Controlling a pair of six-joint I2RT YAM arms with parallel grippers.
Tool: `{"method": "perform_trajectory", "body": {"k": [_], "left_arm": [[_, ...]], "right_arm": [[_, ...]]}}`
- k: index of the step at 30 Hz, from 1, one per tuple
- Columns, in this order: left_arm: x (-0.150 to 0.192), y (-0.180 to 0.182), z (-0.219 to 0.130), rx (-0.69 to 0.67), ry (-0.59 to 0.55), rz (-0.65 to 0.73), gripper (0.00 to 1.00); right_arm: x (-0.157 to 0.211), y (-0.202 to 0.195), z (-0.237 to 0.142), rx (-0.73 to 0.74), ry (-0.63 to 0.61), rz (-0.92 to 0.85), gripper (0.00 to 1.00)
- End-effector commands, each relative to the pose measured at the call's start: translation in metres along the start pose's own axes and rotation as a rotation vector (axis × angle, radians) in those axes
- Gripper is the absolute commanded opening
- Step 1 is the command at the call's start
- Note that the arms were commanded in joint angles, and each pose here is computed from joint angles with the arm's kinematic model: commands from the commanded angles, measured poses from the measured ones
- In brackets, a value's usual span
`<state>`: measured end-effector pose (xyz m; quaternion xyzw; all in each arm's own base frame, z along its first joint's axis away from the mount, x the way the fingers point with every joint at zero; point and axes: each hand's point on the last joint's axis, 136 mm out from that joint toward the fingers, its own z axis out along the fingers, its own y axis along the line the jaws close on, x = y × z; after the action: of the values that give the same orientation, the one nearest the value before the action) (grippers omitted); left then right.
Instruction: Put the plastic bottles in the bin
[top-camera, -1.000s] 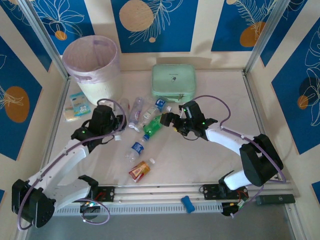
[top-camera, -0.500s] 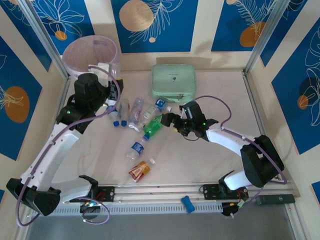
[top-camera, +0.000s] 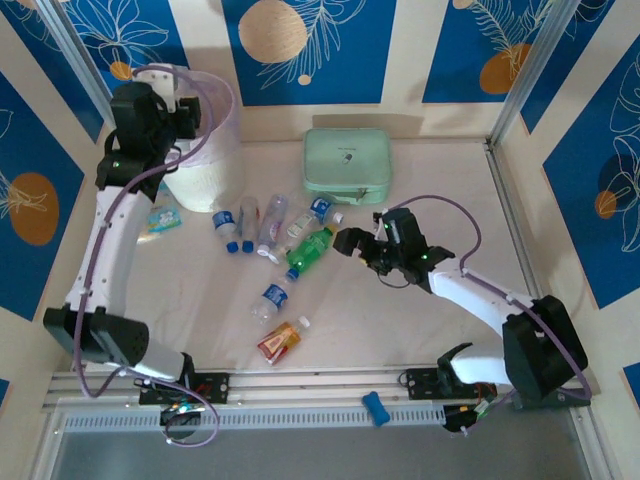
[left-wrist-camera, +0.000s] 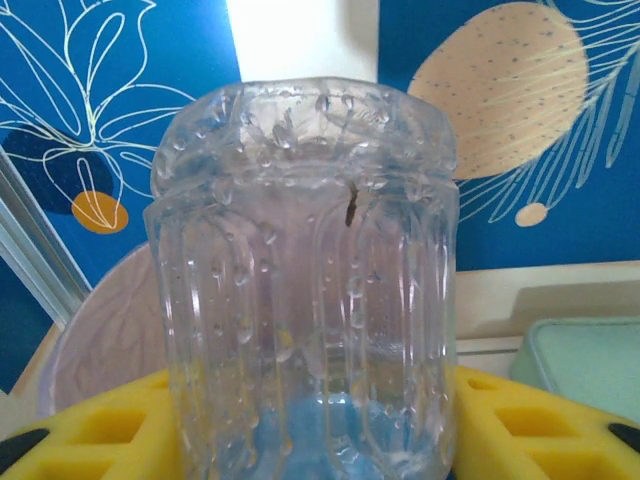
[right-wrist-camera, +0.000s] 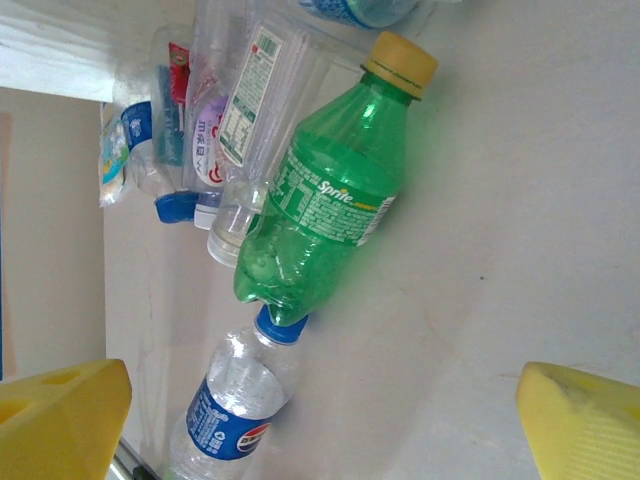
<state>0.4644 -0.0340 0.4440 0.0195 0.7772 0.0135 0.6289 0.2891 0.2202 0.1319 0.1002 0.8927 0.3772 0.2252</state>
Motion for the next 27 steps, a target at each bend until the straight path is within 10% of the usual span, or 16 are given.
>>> {"method": "perform_trajectory", "body": {"k": [1, 27], "left_arm": [[-0.028, 0.009, 0.012, -0.005, -0.072, 0.002, 0.46], [0.048, 0.034, 0.134, -0.079, 0.122, 0.020, 0.51]], "right_arm": [[0.001, -0.010, -0.010, 0.035, -0.024, -0.010, 0.99], [-0.006, -0.034, -0.063, 0.085, -0.184, 0.025, 0.99]]}}
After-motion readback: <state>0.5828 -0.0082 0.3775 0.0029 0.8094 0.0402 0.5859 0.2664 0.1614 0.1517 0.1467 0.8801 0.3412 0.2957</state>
